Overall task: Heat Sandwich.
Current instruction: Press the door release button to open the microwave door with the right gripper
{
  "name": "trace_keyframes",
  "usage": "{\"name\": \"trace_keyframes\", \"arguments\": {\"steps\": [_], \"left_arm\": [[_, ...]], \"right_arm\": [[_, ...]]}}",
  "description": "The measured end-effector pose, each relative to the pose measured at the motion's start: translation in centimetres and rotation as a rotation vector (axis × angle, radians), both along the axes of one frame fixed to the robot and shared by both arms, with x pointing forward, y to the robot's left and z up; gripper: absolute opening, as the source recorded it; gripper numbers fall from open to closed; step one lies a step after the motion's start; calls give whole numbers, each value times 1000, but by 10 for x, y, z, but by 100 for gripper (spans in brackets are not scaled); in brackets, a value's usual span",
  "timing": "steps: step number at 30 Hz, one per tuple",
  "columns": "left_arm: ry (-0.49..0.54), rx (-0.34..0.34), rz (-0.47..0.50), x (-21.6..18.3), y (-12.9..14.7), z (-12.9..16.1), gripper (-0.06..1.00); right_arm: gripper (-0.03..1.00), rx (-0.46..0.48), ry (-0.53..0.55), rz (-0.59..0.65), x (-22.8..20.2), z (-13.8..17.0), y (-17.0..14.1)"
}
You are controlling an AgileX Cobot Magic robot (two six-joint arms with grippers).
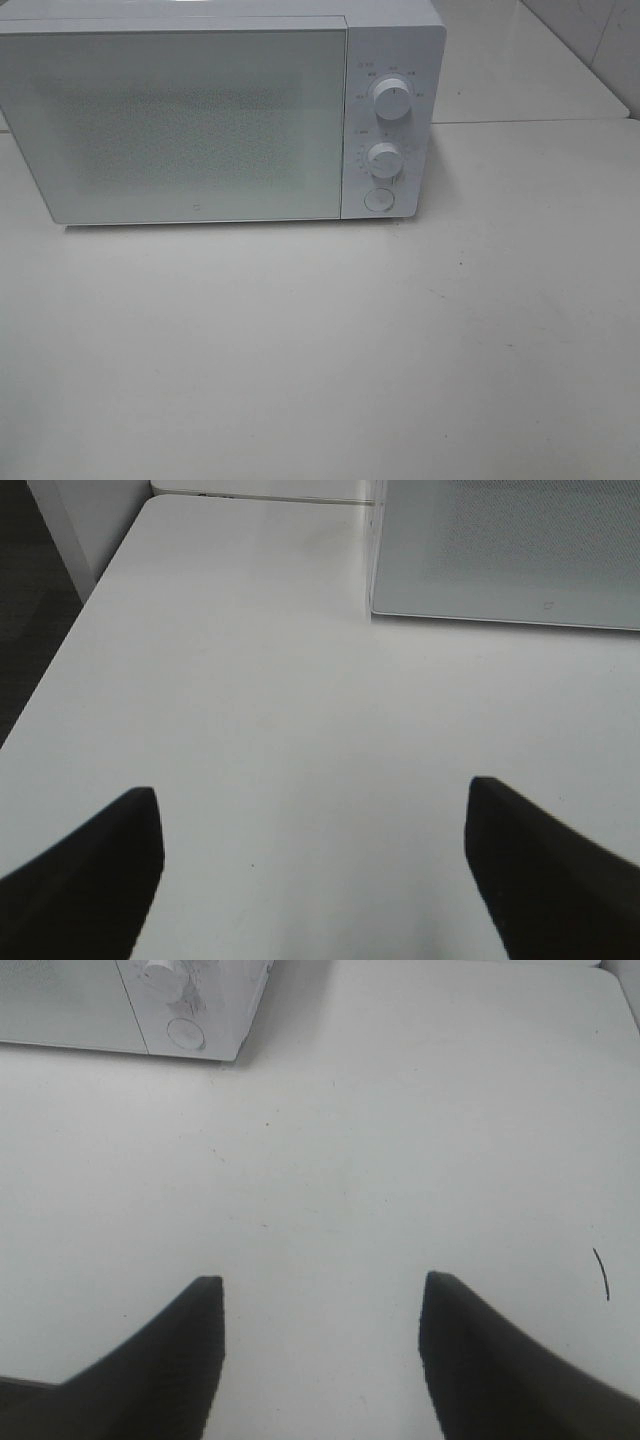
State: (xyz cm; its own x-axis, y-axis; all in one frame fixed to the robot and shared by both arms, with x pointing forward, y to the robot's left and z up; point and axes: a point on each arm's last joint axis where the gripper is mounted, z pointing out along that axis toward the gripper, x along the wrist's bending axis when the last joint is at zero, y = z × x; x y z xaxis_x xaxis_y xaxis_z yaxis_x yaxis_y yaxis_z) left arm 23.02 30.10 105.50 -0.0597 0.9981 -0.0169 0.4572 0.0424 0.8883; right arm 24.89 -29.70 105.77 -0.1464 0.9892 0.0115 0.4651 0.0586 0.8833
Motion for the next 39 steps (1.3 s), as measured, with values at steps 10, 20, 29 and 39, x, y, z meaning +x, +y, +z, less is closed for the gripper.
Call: {"name": "trace_keyframes", "arguments": {"steps": [10,20,29,39], "left_arm": [[0,0,0,0,0,0,78],[0,0,0,0,0,0,78],[0,0,0,0,0,0,78],[0,1,0,0,0,0,78]], "right_arm": [[58,12,-85,0,-14,0,-2],[58,12,-86,0,-14,0,-2],[58,12,-86,0,-14,0,-2],[58,12,-86,0,-14,0,-2]]}}
